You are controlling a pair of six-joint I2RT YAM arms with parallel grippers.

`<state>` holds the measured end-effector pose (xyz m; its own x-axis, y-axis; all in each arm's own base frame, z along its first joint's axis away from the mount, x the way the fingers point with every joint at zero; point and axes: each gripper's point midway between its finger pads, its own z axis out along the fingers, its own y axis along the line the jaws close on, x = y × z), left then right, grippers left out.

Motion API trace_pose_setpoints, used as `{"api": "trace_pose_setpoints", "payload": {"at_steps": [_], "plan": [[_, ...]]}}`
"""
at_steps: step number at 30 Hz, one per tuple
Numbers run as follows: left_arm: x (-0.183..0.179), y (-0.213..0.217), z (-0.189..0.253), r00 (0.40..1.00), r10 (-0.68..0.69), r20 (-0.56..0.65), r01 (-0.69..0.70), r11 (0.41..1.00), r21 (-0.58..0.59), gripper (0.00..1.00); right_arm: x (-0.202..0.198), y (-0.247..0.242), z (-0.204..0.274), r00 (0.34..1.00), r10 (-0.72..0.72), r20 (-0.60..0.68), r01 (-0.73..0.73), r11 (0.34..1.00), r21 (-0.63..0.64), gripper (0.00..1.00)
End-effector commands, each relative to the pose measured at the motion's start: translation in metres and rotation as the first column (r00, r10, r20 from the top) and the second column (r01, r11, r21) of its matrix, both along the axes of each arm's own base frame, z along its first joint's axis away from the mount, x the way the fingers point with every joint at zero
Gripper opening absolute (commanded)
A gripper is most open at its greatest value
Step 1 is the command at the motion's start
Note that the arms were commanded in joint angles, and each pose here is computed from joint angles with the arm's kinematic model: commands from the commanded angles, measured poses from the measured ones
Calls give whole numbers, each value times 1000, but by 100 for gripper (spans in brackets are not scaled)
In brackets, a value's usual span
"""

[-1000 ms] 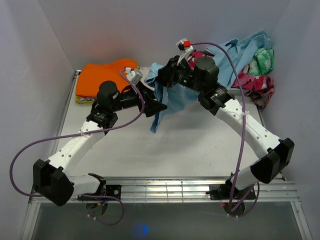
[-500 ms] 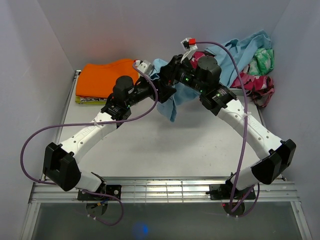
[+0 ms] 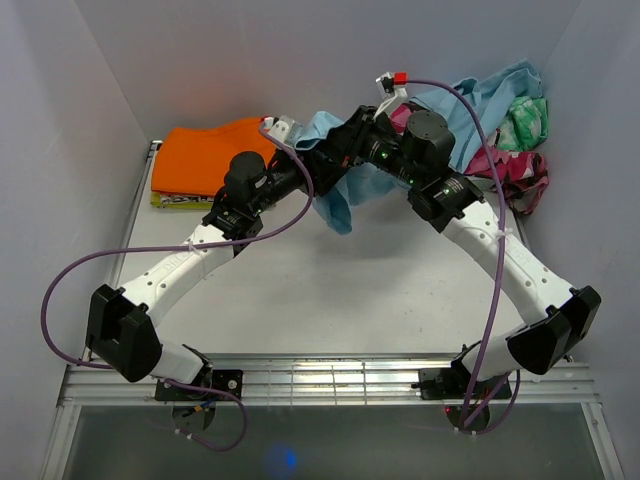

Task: Fold and stack the trousers
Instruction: Move the trousers to the center of the board

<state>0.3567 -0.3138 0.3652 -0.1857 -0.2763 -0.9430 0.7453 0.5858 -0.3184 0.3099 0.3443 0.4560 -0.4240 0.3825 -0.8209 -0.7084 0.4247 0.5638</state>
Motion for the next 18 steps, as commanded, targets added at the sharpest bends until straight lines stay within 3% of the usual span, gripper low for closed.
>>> {"api": "trace_pose_setpoints", "payload": {"at_steps": [1, 5, 6, 7, 8, 12, 15, 16, 18], "plan": [[0, 6, 23, 998, 5, 68, -3, 1000, -31, 60, -27, -13, 55, 994, 68, 84, -78, 989, 124, 8], [-7, 14, 34, 996, -73, 53, 76, 995, -66, 33, -3, -47, 55, 994, 2, 107, -13, 995, 99, 27], [-9, 17, 42, 995, -82, 59, 87, 993, -79, 13, 16, -70, 52, 993, -57, 107, 48, 995, 88, 31], [-9, 22, 46, 995, -85, 55, 89, 992, -91, 4, 24, -84, 49, 990, -82, 116, 74, 994, 76, 45], [-8, 27, 50, 995, -80, 59, 86, 992, -94, 0, 28, -98, 49, 986, -102, 129, 95, 993, 64, 49], [-10, 41, 80, 989, -95, 113, 108, 988, -112, 0, 65, -191, 32, 930, -302, 210, 315, 949, -28, 69], [-19, 41, 97, 975, -136, 174, 155, 983, -100, 0, 76, -242, 9, 887, -362, 286, 409, 904, -126, 80], [-24, 40, 108, 966, -148, 210, 171, 981, -96, 0, 78, -251, 1, 874, -344, 344, 422, 887, -186, 91], [-28, 41, 120, 951, -160, 266, 186, 980, -76, 0, 77, -264, -13, 872, -283, 400, 409, 870, -276, 98]]}}
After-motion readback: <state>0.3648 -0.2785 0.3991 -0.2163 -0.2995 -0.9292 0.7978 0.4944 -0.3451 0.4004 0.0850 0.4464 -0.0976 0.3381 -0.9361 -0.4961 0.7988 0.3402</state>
